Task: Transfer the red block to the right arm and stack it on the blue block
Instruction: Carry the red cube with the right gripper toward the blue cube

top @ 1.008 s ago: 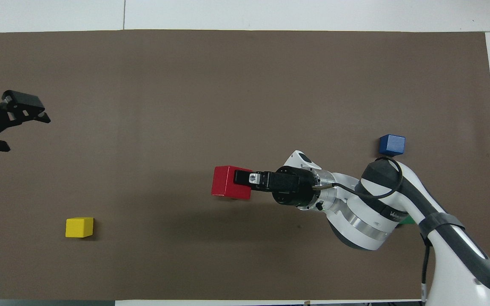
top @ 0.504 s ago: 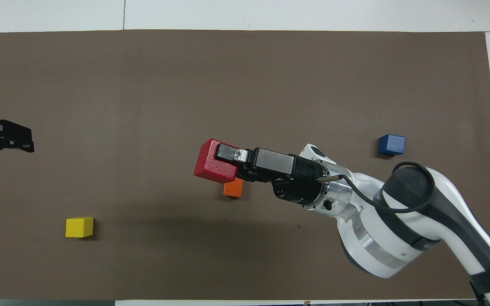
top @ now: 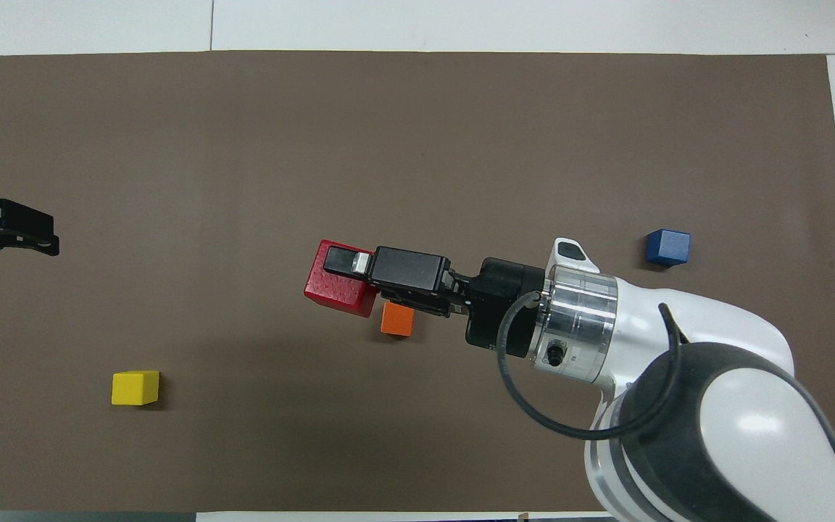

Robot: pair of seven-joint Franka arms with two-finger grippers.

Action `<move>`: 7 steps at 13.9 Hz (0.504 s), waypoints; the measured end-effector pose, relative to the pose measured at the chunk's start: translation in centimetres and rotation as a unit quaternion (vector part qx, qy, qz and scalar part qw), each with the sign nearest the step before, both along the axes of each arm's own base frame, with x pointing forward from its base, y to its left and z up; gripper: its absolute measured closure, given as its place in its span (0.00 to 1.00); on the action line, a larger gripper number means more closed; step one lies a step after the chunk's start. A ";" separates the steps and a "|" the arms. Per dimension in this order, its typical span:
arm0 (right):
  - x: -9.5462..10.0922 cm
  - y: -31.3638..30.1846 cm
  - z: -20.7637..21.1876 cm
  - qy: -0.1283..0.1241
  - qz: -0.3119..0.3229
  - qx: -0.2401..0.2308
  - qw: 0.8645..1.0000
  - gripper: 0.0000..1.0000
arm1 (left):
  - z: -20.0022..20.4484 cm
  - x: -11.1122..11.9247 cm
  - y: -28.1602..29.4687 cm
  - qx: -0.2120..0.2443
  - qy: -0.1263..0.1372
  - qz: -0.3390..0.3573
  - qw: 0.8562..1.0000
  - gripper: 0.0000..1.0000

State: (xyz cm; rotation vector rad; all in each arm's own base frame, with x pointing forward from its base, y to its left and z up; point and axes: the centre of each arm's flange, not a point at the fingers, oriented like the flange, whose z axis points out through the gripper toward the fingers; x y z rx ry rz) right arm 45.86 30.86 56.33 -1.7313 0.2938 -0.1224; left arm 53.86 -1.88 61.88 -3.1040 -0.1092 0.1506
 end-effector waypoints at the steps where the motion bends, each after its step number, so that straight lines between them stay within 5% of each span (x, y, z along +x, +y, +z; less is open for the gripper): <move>1: 0.1 -0.1 0.0 0.006 0.011 -0.041 0.999 0.44 | 0.0 0.0 -0.4 -0.001 0.001 -0.003 1.000 0.00; 4: 0.5 -0.6 -0.5 0.015 0.026 -0.147 0.989 0.44 | 0.2 0.4 -1.3 -0.003 -0.017 -0.012 1.000 0.00; 7: 1.5 -2.5 -1.3 0.027 0.066 -0.259 0.963 0.44 | 0.3 0.9 -1.0 -0.004 -0.033 -0.012 0.999 0.00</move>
